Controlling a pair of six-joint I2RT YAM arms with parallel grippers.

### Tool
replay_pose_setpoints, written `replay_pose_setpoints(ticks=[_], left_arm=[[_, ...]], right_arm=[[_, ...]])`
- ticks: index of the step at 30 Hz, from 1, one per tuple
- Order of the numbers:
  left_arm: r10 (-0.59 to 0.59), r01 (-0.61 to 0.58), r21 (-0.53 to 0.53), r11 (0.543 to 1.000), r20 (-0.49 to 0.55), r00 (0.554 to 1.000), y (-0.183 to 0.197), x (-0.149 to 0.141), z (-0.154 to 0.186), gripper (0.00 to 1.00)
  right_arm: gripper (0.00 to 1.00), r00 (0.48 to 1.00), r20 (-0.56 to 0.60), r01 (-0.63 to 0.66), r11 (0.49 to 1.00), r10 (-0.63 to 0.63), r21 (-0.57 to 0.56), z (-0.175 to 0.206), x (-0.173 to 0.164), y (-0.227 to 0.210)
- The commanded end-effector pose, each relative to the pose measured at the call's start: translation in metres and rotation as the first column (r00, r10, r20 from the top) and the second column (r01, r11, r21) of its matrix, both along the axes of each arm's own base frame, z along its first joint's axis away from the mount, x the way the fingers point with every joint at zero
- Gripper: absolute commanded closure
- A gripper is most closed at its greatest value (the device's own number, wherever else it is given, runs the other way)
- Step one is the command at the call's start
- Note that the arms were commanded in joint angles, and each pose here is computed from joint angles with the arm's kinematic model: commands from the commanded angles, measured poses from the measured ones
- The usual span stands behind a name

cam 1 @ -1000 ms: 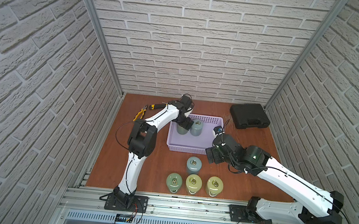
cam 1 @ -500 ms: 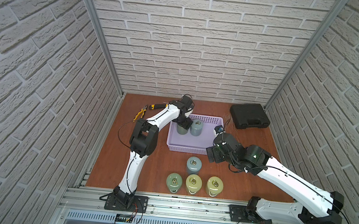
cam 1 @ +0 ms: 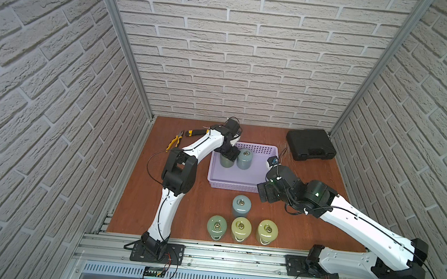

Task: Take the tea canister out of the basket
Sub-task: Pick up the tea canister from the basket.

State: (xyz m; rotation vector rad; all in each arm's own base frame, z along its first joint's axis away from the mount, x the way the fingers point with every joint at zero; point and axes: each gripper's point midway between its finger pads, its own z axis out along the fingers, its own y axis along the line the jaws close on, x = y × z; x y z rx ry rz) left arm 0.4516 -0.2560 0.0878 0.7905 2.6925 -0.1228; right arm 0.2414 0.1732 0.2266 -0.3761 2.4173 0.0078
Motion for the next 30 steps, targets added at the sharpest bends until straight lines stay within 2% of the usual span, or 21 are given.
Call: replay_pose_setpoints(ticks=[1,16,30], left_arm=[[0.015,-0.012,-0.05,0.999,0.052,0.999,-0.002,0.009,0.033,0.36],[0.027,-0.02,-0.078,0.997,0.09,0.996,0.006,-0.006,0.079,0.39],[0.039,-0.028,-0.105,0.994,0.105,0.994,0.018,-0.037,0.109,0.41]], right_arm=[[0.01,1.0,0.02,0.011,1.0,-0.012,0.016,0.001,0.003,-0.001],[0.01,0.999,0.036,0.023,0.999,-0.025,0.046,-0.009,0.008,0.002],[0.01,0.998,0.056,0.032,0.998,-0.035,0.049,-0.009,0.012,0.002]])
